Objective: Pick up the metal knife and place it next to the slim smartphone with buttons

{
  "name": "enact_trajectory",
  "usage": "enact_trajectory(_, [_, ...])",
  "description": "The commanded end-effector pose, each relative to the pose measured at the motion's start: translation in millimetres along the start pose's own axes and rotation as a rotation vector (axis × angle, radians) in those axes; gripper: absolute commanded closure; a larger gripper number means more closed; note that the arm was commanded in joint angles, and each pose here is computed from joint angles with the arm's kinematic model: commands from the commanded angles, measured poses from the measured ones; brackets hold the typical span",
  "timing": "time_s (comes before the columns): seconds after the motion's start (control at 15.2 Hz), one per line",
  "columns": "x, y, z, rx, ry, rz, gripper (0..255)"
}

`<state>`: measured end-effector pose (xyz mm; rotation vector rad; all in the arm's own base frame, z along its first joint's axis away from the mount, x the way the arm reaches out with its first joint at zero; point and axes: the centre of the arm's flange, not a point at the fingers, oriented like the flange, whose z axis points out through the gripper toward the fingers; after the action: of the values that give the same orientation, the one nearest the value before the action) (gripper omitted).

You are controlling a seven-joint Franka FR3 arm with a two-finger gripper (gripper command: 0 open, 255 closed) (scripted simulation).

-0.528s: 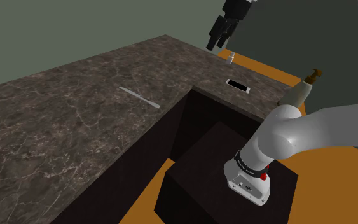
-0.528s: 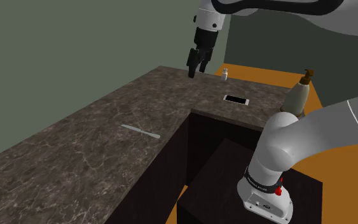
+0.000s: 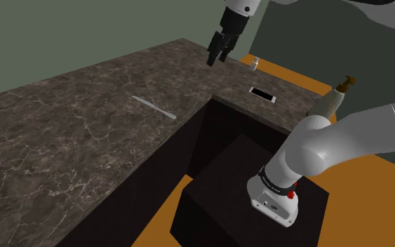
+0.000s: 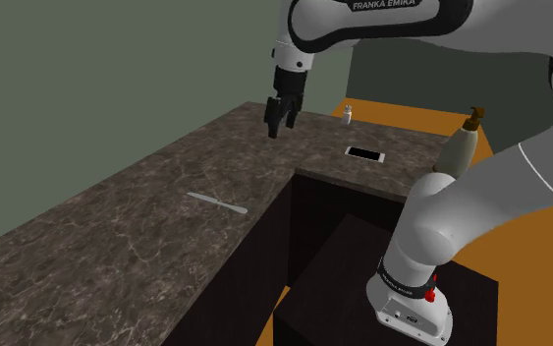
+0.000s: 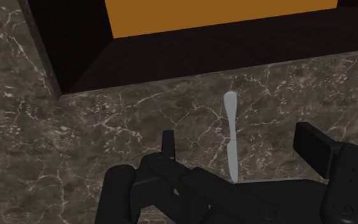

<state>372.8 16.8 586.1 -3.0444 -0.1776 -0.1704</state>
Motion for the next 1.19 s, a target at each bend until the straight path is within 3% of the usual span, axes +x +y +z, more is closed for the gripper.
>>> enact_trajectory(0.0, [23.4,-4.3,20.3,0.0,-0.01,-0.011,0])
enact_trajectory(1.12, [165.7,-62.8,196.9,-0.002,-0.109,-0.102,0])
